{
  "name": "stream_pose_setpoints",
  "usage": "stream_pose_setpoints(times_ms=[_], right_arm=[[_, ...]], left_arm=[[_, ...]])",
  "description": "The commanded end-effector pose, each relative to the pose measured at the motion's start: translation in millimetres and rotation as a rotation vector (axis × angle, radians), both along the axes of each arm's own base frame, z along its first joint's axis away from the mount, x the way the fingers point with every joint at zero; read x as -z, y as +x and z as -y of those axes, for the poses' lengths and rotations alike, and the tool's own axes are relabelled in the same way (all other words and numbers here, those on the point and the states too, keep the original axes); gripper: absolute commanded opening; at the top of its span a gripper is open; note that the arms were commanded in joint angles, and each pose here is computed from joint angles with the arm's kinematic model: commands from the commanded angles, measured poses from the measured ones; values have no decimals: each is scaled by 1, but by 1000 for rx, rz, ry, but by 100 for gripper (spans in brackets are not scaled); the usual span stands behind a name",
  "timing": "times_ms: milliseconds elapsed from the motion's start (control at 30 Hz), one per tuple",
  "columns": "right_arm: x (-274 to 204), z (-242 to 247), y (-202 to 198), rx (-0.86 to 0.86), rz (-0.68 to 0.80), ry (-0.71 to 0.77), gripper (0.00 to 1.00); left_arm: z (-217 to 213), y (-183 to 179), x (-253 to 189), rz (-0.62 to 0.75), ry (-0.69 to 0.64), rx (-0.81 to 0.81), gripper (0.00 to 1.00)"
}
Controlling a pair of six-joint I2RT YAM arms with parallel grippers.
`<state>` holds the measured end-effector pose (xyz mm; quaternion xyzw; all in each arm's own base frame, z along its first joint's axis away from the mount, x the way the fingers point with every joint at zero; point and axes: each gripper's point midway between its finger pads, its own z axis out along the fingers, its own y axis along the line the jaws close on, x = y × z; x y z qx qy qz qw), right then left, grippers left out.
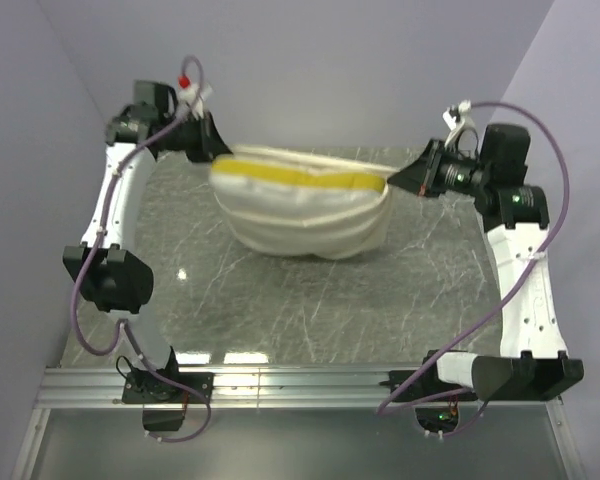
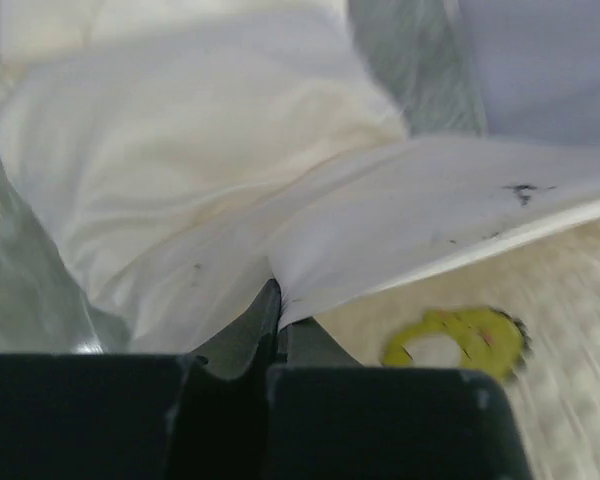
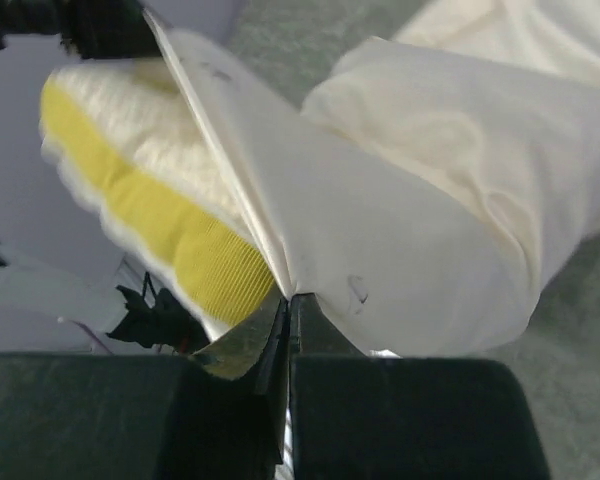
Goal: Put the pillow into the pillowcase
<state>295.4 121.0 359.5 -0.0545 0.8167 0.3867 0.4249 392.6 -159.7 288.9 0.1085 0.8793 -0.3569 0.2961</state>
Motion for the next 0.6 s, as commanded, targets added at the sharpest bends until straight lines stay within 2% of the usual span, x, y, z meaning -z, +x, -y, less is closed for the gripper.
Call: stream_pose_setpoints(times_ms=[0,33,67,100,133,167,200,233,267,300,333,367,400,433,467,567], right_arm=[[-114,38,10,156,373,-68,0],[-128,50,14,188,412,-58,0],[-127,51,16,199,406,-47,0],[-121,53,17,203,397,-54,0],[-93,42,17,157,321,-46,0],[-75,36,15,127,267,-48,0],[-58,28,10,79,232,-62,0],[-41,17,1,19,183,-49,0],[-44,11,-2,-6,197,-41,0],[-57,13,-2,11,228,-30,0],[-103,16,-3,22,355,-22,0],[-130,37,0,85,414,-11,0],[-158,43,-4,122,417,73,0],[-197,53,-10,146,535,83,0],[-205,56,-13,153,549,105,0],[-205,53,-15,151,587,51,0]], left_arm=[[-73,22,-151,438,-7,-197,0],[-72,18,-159,464,-23,-185,0],[-72,21,-132,381,-29,-201,0],[-70,21,-118,366,-23,-195,0],[-73,18,-102,364,11,-210,0],[-74,19,-104,420,56,-198,0],[-74,17,-116,477,73,-199,0],[-78,11,-152,588,83,-221,0],[-81,9,-184,690,90,-238,0],[-83,4,-213,769,91,-257,0],[-86,-12,-265,907,79,-285,0],[-89,-18,-290,970,57,-321,0],[-89,-24,-303,1016,47,-331,0],[-87,-42,-317,1068,34,-332,0],[-86,-28,-288,1018,59,-317,0],[-85,-25,-276,1023,84,-319,0]])
